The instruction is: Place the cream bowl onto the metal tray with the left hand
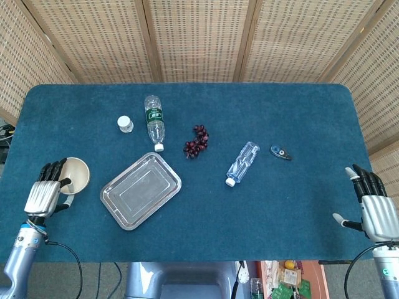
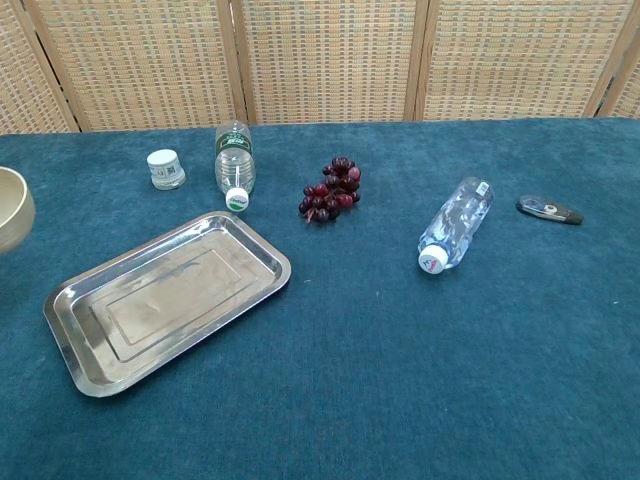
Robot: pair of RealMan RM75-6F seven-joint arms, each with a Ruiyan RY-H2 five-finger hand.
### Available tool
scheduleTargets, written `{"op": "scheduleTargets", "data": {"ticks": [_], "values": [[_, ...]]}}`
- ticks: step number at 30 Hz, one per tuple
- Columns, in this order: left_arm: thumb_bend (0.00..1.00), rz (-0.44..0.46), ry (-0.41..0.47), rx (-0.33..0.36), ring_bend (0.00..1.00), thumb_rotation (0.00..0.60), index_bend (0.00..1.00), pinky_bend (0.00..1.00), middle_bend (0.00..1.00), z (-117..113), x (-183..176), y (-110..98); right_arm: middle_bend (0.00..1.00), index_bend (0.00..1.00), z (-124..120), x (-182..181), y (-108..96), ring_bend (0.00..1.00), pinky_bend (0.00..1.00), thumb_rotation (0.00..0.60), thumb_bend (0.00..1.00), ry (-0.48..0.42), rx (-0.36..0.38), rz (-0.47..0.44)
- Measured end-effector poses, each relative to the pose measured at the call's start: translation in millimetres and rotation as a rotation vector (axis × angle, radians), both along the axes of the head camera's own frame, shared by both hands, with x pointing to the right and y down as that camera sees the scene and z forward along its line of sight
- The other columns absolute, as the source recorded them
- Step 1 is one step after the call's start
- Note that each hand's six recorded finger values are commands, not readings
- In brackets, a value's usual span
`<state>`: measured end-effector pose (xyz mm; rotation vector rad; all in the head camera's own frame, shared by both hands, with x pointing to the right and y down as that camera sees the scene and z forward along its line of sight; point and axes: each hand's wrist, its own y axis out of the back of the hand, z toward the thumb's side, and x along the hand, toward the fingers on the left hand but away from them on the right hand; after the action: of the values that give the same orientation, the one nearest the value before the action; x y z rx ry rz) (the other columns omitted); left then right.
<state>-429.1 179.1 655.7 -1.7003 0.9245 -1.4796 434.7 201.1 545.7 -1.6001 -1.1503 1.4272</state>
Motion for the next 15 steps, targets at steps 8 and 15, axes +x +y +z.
{"op": "scheduleTargets", "data": {"ticks": [8,15], "values": [[0.46,0.176,0.061,-0.023,0.0,0.6,0.64,0.0,0.0,-8.0,66.8,-14.1,0.0,0.0,-2.0,2.7,-1.3,0.0,0.0,0.6,0.0,-0.001,0.007,0.009],[0.46,0.265,0.097,-0.141,0.0,0.6,0.64,0.0,0.0,19.7,122.1,-6.4,0.0,0.0,-2.8,9.0,-2.6,0.0,0.0,0.6,0.0,-0.001,0.005,0.029]]}}
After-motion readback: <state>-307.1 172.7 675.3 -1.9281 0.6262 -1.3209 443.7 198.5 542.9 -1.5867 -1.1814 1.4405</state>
